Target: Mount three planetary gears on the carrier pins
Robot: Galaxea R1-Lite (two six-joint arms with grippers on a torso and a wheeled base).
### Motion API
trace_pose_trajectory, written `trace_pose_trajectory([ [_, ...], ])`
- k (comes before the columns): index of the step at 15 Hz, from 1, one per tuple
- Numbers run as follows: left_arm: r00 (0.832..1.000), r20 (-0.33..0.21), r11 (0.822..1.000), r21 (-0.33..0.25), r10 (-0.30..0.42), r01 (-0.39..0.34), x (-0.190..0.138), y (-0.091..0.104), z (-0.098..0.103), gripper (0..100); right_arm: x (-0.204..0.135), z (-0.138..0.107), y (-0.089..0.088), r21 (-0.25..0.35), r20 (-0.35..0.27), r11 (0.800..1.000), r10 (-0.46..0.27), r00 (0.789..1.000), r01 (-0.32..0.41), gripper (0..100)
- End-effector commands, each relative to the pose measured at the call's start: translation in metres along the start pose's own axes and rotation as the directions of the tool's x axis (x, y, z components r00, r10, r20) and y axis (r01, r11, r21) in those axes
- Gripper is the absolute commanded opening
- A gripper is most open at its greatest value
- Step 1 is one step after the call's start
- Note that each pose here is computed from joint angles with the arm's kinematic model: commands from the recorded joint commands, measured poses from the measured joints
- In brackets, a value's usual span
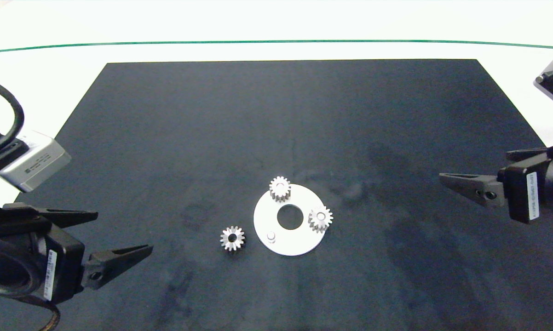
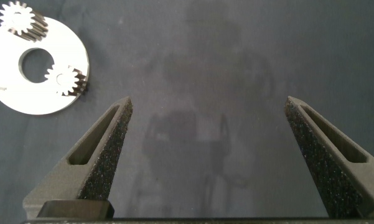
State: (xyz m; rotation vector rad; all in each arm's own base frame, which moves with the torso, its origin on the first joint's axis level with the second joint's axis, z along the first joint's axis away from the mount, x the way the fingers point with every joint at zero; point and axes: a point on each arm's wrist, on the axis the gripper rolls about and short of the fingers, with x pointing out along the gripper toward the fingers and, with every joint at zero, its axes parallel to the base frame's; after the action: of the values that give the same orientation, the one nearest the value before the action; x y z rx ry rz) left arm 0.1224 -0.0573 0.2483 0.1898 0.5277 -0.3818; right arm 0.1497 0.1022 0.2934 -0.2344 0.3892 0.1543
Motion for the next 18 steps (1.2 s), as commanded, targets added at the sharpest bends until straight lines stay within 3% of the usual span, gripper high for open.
trace_pose_trajectory([
  [1,0.997,-0.073,1.0,0.012,-0.017,0.018,0.017,-0.007,-0.005,100,0.004,-0.004,0.002,-0.009,-0.021,1.0,-0.006,1.0,0.006,100],
  [3,0.991,-0.134,0.999,0.048,0.0,0.006,0.029,-0.013,-0.012,100,0.004,-0.003,0.003,-0.012,-0.019,1.0,-0.002,1.0,0.002,100],
  [6,0.985,-0.171,0.996,0.079,-0.025,0.039,0.041,-0.022,-0.02,100,0.006,-0.002,0.002,-0.006,-0.011,1.0,-0.007,1.0,0.007,100],
  [13,0.982,-0.178,0.991,0.105,-0.061,0.081,0.066,-0.037,-0.017,100,0.005,-0.002,0.002,-0.011,-0.007,1.0,-0.006,1.0,0.005,100],
  [15,0.986,-0.146,0.989,0.111,-0.079,0.095,0.075,-0.044,-0.013,100,0.006,-0.002,0.002,-0.011,-0.005,1.0,-0.006,1.0,0.006,100],
  [18,0.983,-0.168,0.986,0.129,-0.08,0.103,0.085,-0.05,-0.014,100,0.005,-0.001,0.002,-0.011,-0.003,1.0,-0.006,1.0,0.006,100],
])
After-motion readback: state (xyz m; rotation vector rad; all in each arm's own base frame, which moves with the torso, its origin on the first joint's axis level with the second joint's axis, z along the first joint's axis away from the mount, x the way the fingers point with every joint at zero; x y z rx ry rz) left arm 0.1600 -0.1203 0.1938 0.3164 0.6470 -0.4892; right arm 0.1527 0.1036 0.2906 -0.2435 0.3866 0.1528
